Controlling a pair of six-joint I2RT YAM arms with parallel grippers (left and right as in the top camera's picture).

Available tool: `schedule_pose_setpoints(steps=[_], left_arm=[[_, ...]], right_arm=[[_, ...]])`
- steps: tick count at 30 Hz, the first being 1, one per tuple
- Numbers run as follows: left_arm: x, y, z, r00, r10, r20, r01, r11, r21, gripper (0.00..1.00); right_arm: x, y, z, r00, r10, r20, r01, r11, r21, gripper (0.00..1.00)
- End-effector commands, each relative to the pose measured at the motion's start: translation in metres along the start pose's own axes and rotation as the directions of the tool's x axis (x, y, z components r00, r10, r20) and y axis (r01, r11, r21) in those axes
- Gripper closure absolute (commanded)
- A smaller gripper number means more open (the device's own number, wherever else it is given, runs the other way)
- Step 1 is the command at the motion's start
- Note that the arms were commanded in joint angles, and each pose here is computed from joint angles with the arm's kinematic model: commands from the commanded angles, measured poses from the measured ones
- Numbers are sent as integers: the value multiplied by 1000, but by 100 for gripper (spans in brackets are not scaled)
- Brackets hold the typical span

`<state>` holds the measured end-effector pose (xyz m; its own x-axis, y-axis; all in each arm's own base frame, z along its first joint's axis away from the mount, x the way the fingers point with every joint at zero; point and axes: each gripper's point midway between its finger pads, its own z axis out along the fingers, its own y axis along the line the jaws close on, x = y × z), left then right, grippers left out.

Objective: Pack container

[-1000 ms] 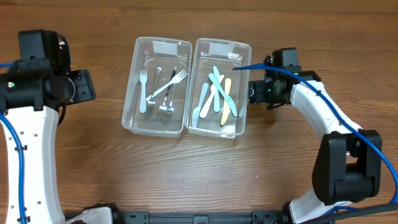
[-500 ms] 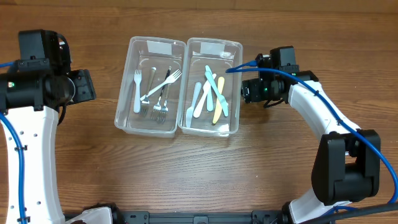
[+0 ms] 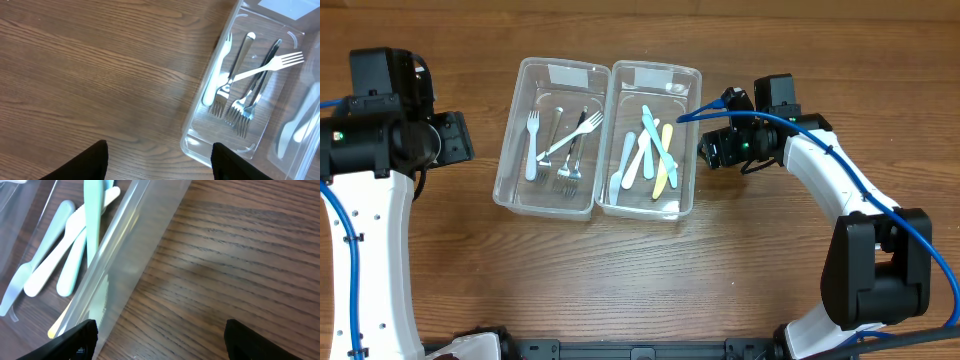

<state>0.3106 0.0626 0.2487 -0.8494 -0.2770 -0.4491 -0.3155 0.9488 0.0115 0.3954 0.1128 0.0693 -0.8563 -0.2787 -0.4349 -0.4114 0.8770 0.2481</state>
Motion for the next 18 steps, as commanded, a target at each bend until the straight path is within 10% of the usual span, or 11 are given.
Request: schedule_pose_setpoints(steps=[1,8,11,18], left_arm=[[-1,2,-4,999,25,20,-25,1000,-3,34],[-29,0,-18,984,65,167,-66,998,1,34],[-53,-2,-31,952,111,286,-114,993,-4,33],[-66,-17,-28,928,176,330,-200,979,42,18]], right_arm=[[-13,-7,-4,1000,-4,29,2,998,60,16],[-52,-56,-47,985,77,156,-130,922,365,16],[-79,-55,-70,971,45,236,-135,915,380,0],[-118,-51,-108,939,4,343,-144,912,385,0]])
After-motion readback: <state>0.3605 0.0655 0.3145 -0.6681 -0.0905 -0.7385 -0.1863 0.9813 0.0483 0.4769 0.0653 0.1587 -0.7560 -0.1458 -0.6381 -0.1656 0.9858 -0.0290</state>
